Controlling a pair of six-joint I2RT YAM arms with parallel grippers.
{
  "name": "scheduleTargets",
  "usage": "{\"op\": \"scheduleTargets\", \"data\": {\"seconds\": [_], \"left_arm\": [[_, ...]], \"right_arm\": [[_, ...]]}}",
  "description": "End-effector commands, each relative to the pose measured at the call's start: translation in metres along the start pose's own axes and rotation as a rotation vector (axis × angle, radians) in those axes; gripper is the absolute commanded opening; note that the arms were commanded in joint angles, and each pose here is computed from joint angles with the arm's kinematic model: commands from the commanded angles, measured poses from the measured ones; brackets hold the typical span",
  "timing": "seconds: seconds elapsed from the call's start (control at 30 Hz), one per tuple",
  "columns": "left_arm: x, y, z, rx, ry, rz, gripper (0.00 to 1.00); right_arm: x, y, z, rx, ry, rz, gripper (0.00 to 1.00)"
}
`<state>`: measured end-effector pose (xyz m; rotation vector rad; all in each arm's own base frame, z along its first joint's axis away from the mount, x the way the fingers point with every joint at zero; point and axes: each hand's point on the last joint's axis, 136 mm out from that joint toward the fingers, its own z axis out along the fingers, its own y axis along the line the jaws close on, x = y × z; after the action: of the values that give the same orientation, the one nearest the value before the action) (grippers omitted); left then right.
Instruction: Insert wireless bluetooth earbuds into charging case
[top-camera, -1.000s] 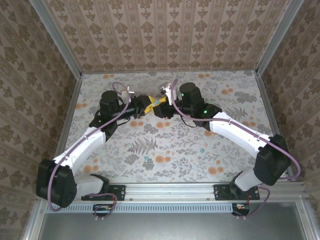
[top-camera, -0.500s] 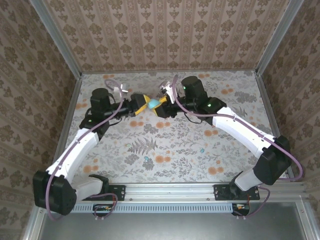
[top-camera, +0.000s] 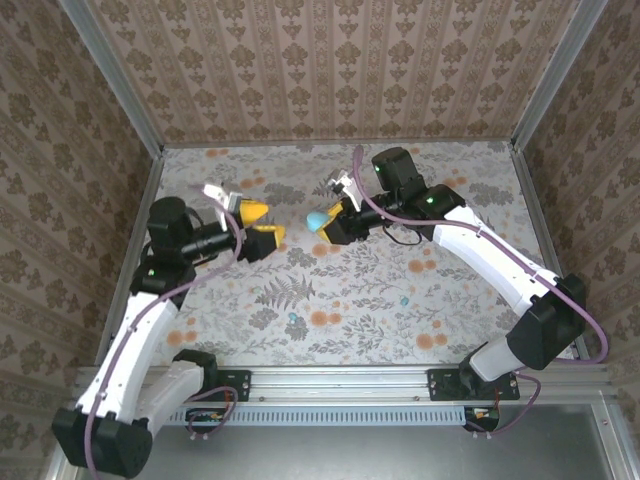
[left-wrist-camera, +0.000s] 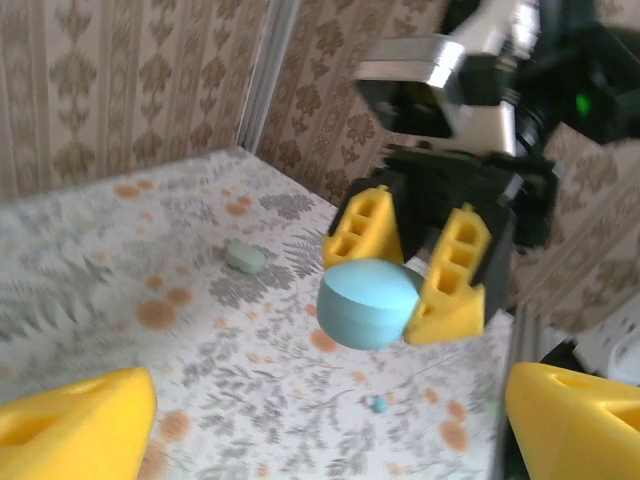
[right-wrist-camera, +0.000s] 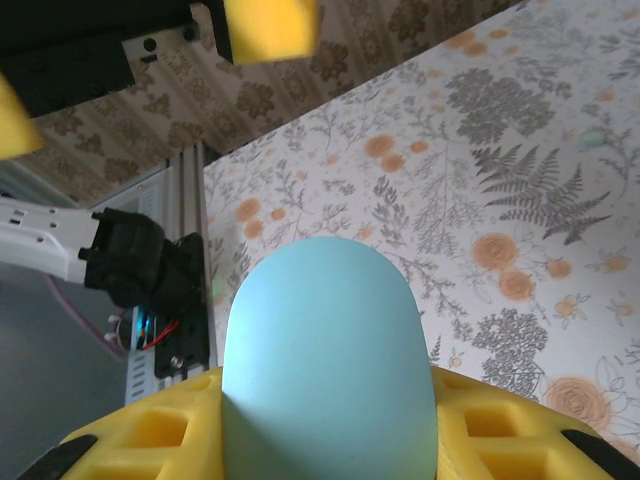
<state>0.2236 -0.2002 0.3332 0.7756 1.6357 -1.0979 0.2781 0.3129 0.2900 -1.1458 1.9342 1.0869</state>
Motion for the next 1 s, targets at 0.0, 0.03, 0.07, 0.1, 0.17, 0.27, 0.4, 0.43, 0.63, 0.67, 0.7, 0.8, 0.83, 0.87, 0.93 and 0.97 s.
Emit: {"op": "scheduleTargets", "data": {"seconds": [0.0, 0.03, 0.07, 0.1, 0.17, 0.27, 0.4, 0.43, 0.63, 0.67, 0.7, 0.8, 0.83, 0.87, 0.93, 0.97], "left_arm": [[0.009, -0.01, -0.002, 0.046, -0.001, 0.248, 0.93], [0.009, -0.011, -0.001, 0.062, 0.001, 0.255, 0.93], [0.009, -0.012, 0.001, 0.08, 0.003, 0.259, 0.93], [0.01, -0.014, 0.003, 0.101, 0.007, 0.261, 0.92], [0.01, -0.016, 0.008, 0.131, 0.011, 0.271, 0.92], [0.015, -0.022, 0.016, 0.168, 0.029, 0.307, 0.91], [0.019, -0.029, 0.024, 0.214, 0.056, 0.343, 0.88], [0.021, -0.029, 0.026, 0.219, 0.06, 0.344, 0.87], [0.026, -0.031, 0.029, 0.251, 0.051, 0.349, 0.85], [0.027, -0.032, 0.029, 0.258, 0.048, 0.35, 0.84], [0.027, -0.033, 0.029, 0.268, 0.043, 0.35, 0.84], [0.025, -0.037, 0.029, 0.299, 0.023, 0.345, 0.81], [0.023, -0.039, 0.029, 0.309, 0.018, 0.34, 0.8], [0.023, -0.039, 0.03, 0.321, 0.018, 0.329, 0.79], [0.022, -0.042, 0.031, 0.351, 0.02, 0.31, 0.76], [0.021, -0.043, 0.032, 0.368, 0.021, 0.296, 0.75]], "right_arm": [[-0.008, 0.023, -0.014, -0.069, -0.021, -0.054, 0.16], [-0.007, 0.024, -0.014, -0.075, -0.022, -0.055, 0.16], [-0.005, 0.025, -0.014, -0.082, -0.021, -0.056, 0.16], [-0.004, 0.026, -0.014, -0.088, -0.021, -0.054, 0.16], [-0.003, 0.028, -0.014, -0.103, -0.022, -0.06, 0.16], [-0.004, 0.033, -0.015, -0.126, -0.031, -0.076, 0.16], [-0.006, 0.036, -0.014, -0.151, -0.056, -0.107, 0.16], [-0.006, 0.037, -0.014, -0.158, -0.059, -0.112, 0.16], [-0.008, 0.046, -0.018, -0.197, -0.069, -0.137, 0.15], [-0.007, 0.047, -0.018, -0.199, -0.068, -0.138, 0.15], [-0.007, 0.047, -0.019, -0.201, -0.067, -0.139, 0.15], [-0.005, 0.049, -0.02, -0.203, -0.065, -0.153, 0.16], [-0.005, 0.05, -0.02, -0.205, -0.068, -0.165, 0.16], [-0.005, 0.051, -0.021, -0.206, -0.069, -0.175, 0.15], [0.001, 0.054, -0.022, -0.213, -0.056, -0.178, 0.15], [0.002, 0.054, -0.023, -0.213, -0.059, -0.188, 0.15]]}}
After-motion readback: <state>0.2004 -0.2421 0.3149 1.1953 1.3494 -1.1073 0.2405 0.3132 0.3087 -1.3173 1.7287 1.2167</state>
